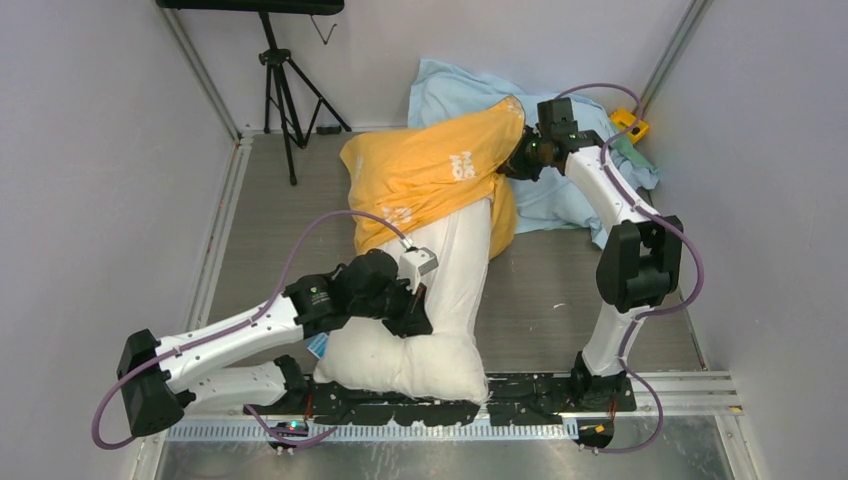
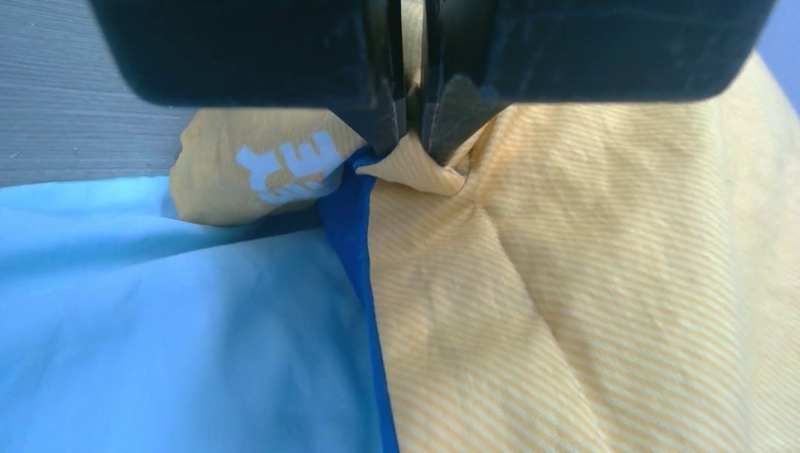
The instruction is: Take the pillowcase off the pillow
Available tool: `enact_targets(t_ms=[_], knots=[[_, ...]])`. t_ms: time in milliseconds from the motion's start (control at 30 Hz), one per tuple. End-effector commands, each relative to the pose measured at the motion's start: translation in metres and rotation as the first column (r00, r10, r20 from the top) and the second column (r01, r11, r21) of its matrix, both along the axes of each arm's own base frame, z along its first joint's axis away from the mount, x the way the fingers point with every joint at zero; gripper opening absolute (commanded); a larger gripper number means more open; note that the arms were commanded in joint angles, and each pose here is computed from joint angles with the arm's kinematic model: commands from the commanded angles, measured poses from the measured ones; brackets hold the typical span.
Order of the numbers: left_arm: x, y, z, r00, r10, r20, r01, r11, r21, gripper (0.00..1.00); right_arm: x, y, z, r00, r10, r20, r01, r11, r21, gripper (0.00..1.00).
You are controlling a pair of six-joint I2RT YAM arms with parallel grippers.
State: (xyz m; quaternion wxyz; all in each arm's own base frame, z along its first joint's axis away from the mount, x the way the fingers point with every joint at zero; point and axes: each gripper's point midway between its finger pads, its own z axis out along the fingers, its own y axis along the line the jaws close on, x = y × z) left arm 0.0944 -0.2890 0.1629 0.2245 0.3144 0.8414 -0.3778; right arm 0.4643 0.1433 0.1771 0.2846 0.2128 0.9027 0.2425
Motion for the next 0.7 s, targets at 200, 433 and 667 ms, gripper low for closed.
enact_targets(t_ms=[200, 433, 667], knots=[[-0.045, -0.012, 0.032, 0.972, -0.21, -0.104, 0.202, 0.976, -0.08, 0.0, 0.101, -0.043, 0.177, 0.829, -0.141, 0.542, 0.111, 0.99, 0.088, 0.01], [0.028, -0.071, 0.099, 0.996, 0.028, 0.082, -0.004, 0.958, -0.285, 0.0, 0.069, 0.0, 0.22, 0.804, 0.055, 0.592, -0.176, 0.973, 0.148, 0.67], [0.074, -0.133, 0.136, 0.994, 0.067, 0.09, -0.032, 0.936, -0.35, 0.19, 0.001, -0.009, 0.214, 0.828, 0.082, 0.554, -0.166, 0.981, 0.103, 0.86]])
